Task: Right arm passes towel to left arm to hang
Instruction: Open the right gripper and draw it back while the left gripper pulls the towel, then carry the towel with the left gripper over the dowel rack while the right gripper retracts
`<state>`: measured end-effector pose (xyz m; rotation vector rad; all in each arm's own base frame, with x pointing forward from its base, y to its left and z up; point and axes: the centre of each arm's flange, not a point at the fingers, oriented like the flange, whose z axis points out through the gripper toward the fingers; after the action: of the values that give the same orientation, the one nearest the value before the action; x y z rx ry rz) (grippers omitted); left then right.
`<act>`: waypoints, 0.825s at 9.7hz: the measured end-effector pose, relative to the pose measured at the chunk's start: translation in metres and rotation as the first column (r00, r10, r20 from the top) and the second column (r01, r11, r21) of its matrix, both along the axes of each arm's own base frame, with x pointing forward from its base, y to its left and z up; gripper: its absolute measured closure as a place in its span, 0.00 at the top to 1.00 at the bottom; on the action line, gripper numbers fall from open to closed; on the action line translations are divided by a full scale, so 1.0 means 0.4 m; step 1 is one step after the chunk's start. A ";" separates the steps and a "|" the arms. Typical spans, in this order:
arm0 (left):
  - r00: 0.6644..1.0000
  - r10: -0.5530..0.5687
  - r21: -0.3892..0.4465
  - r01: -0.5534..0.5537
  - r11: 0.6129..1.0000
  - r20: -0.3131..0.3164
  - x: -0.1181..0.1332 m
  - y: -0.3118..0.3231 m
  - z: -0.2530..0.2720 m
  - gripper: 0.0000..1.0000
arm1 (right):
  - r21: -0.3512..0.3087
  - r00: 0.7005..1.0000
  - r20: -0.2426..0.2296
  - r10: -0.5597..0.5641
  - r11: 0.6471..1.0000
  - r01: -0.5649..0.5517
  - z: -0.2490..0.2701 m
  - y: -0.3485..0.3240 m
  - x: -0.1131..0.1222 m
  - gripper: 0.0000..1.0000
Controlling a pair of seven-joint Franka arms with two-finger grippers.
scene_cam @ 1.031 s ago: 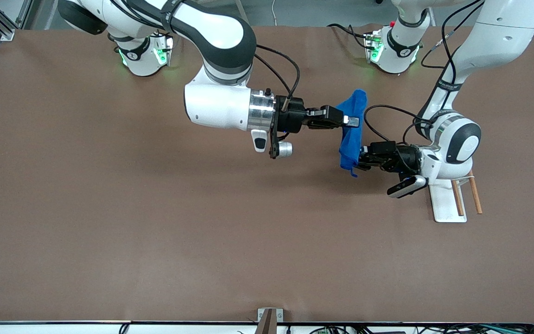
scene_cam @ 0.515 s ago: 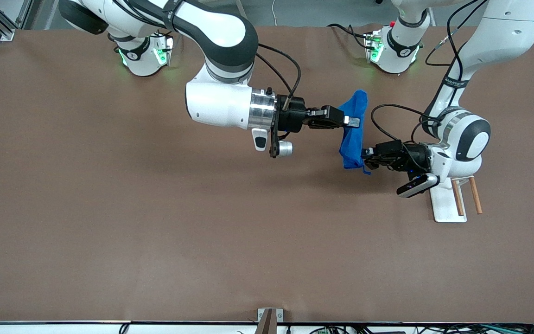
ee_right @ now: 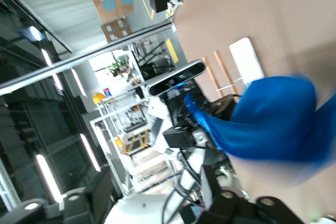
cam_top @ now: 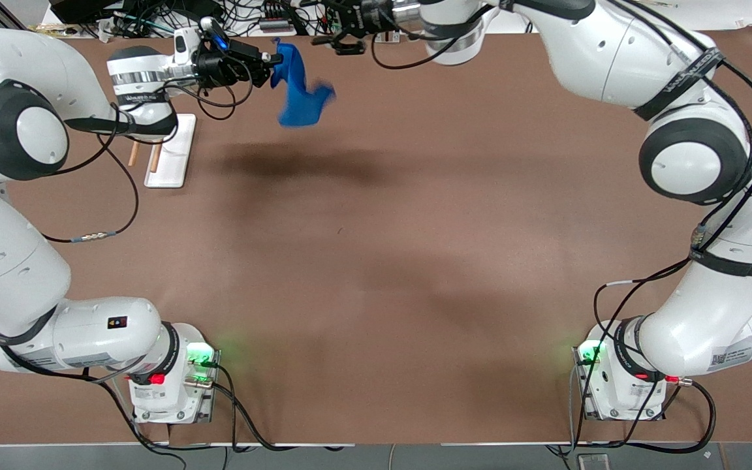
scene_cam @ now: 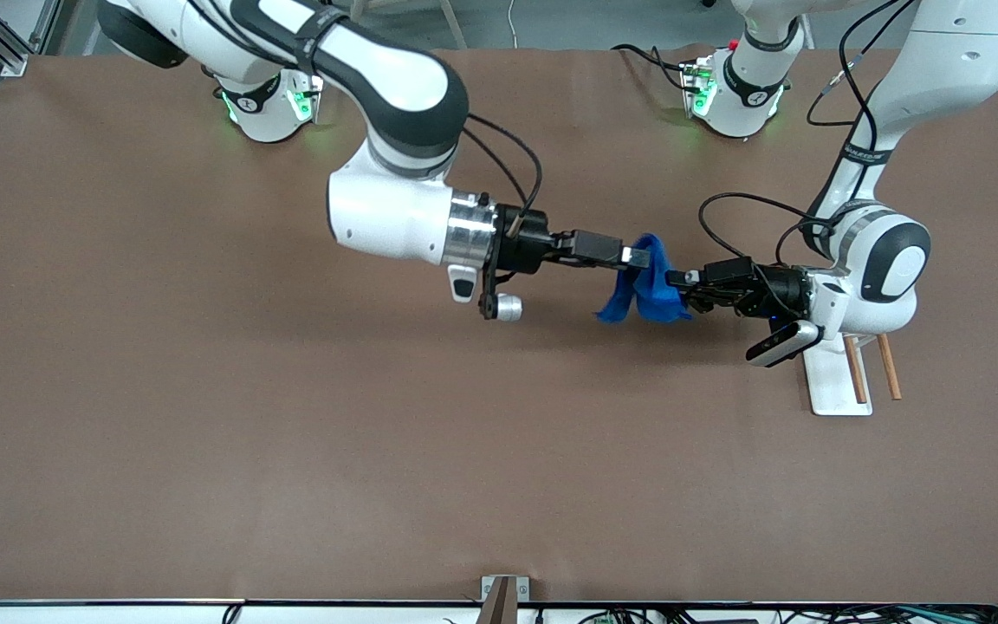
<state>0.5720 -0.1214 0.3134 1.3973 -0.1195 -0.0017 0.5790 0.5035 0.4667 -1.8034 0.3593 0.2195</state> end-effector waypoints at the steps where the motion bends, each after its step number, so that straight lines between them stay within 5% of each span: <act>1: 1.000 -0.030 0.046 0.029 0.999 0.003 0.005 0.029 0.005 0.03 | -0.057 0.998 0.030 0.048 0.997 -0.046 -0.016 -0.075 0.050 0.98; 3: 0.993 -0.117 0.176 0.120 0.977 -0.027 0.022 0.078 0.031 0.03 | -0.244 0.987 0.075 0.139 0.963 -0.117 -0.066 -0.250 0.139 1.00; 5: 0.980 -0.189 0.316 0.198 0.928 -0.059 0.056 0.102 0.091 0.03 | -0.467 0.978 0.088 0.187 0.875 -0.125 -0.097 -0.382 0.192 1.00; 6: 0.974 -0.208 0.396 0.225 0.890 -0.085 0.079 0.121 0.134 0.03 | -0.590 0.978 0.093 0.185 0.802 -0.095 -0.086 -0.429 0.204 1.00; 8: 0.971 -0.206 0.557 0.237 0.796 -0.119 0.124 0.160 0.248 0.03 | -0.801 0.984 0.074 0.161 0.597 -0.037 -0.085 -0.528 0.218 1.00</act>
<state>0.6215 -0.0573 0.4124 1.9770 -0.2548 -0.2936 0.6662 0.2923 0.4327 -2.7371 0.2678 -0.0151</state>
